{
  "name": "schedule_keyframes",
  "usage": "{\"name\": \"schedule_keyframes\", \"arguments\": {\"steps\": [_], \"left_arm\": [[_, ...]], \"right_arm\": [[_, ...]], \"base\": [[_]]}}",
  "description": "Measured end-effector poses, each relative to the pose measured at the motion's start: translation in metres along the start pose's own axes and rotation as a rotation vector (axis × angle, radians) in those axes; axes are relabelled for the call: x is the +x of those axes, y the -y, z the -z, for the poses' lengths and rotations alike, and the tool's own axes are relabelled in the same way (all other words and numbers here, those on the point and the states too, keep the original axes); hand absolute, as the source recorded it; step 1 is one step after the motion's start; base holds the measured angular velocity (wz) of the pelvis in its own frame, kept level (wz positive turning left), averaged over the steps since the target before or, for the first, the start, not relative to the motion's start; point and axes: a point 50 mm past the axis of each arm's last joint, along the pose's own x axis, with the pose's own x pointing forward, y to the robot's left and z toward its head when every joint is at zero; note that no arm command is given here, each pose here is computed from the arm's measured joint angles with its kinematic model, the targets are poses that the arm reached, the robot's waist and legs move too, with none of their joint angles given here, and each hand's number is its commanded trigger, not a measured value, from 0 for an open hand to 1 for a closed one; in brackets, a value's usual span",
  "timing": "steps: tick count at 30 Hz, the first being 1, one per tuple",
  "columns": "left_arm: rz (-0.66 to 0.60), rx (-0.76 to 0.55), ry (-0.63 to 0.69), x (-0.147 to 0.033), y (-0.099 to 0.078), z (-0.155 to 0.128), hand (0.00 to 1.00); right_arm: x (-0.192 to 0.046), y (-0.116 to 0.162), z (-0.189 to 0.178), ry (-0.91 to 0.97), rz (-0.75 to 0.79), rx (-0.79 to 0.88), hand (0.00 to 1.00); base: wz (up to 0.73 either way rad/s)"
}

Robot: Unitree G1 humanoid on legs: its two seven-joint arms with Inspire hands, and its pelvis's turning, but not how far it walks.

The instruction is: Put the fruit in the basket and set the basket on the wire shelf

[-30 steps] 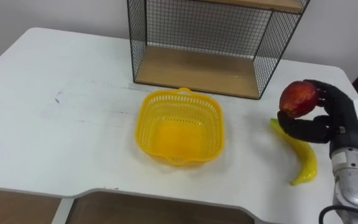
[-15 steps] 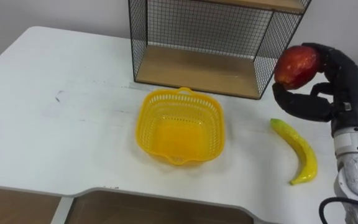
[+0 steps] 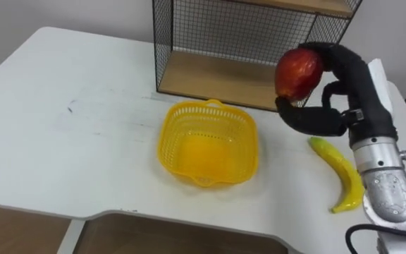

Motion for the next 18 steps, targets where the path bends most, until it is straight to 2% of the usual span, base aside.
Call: {"name": "schedule_keyframes", "arguments": {"steps": [11,18], "left_arm": [[0.002,0.048,0.021,0.001,-0.001,-0.008,0.00],[-0.005,0.061,0.026,0.002,-0.004,-0.010,0.00]], "right_arm": [[-0.001,-0.015,-0.002,0.008,-0.093,0.015,1.00],[-0.002,-0.016,-0.002,0.008,-0.096,0.006,1.00]], "base": [[0.01],[0.04]]}}
